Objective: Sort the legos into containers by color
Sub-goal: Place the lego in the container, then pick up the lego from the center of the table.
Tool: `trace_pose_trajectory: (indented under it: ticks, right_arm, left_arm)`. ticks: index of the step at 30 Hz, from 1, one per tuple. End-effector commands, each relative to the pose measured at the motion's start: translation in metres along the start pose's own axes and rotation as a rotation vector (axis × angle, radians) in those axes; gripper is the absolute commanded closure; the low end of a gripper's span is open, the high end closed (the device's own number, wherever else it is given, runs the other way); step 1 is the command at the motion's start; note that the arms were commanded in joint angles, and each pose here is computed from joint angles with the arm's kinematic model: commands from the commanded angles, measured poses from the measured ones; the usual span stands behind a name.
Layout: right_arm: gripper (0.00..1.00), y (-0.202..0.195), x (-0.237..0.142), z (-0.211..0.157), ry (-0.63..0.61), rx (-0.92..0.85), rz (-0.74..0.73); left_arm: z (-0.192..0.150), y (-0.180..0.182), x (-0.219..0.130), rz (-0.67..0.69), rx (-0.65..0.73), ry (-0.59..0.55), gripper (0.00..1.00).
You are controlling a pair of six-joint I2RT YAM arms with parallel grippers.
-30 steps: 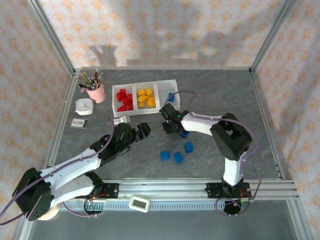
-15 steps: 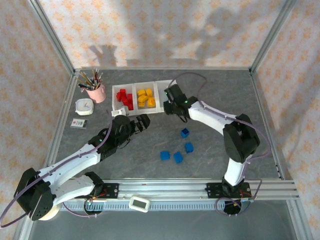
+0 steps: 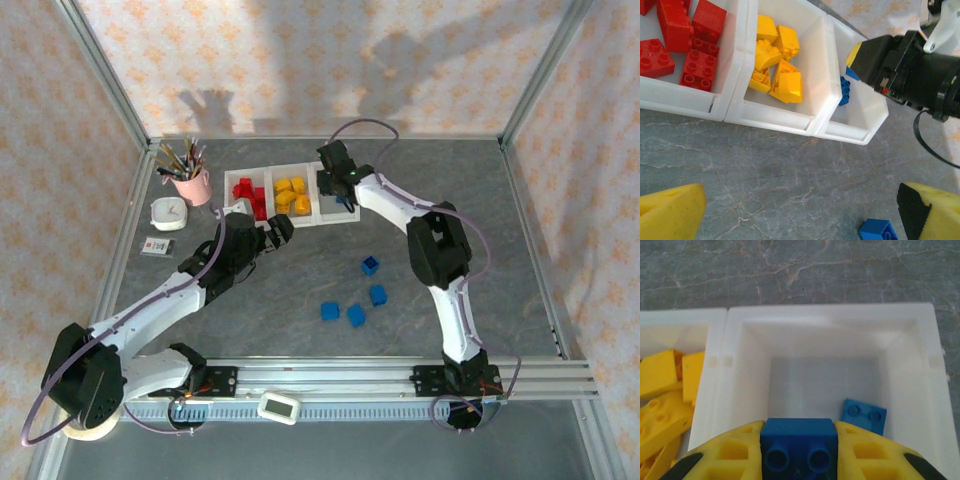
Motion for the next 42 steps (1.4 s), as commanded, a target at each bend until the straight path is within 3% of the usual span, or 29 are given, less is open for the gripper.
trace_pose_trajectory:
  ticks: [1, 7, 13, 18, 30, 42]
  right_arm:
    - [0.71, -0.003, 0.006, 0.012, -0.017, -0.006, -0.049]
    - [0.56, 0.003, 0.005, 0.026, -0.037, -0.02, -0.027]
    - [0.55, 0.005, -0.026, 0.041, -0.07, -0.008, 0.014]
    - [0.54, -0.001, -0.063, 0.03, -0.07, 0.025, 0.079]
    - [0.44, -0.054, -0.135, -0.059, 0.012, 0.09, 0.045]
    - [0.33, -0.086, -0.143, -0.154, 0.178, 0.118, 0.076]
  left_arm:
    - [0.011, -0.009, 0.002, -0.026, 0.019, -0.01, 0.01]
    - [0.013, -0.01, 0.006, -0.022, 0.026, -0.005, 0.01]
    - [0.014, -0.01, 0.004, -0.019, 0.026, -0.003, 0.01]
    - [0.011, -0.009, -0.001, -0.039, 0.015, -0.002, 0.01]
    - [-0.024, -0.011, -0.012, -0.094, 0.014, 0.066, 0.01]
    - [-0.057, -0.012, -0.016, -0.15, -0.065, 0.077, 0.01]
Point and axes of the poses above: each hand's point on the last joint's axis, 136 mm out from that joint toward the fingers, its own x axis out along the fingers, its own y axis along the line the jaws close on, z = x × y, the point moved 8 cm from there along -x, back along the fingers, and after that the axes turned 3 degrees about x, right-handed, at the moved point
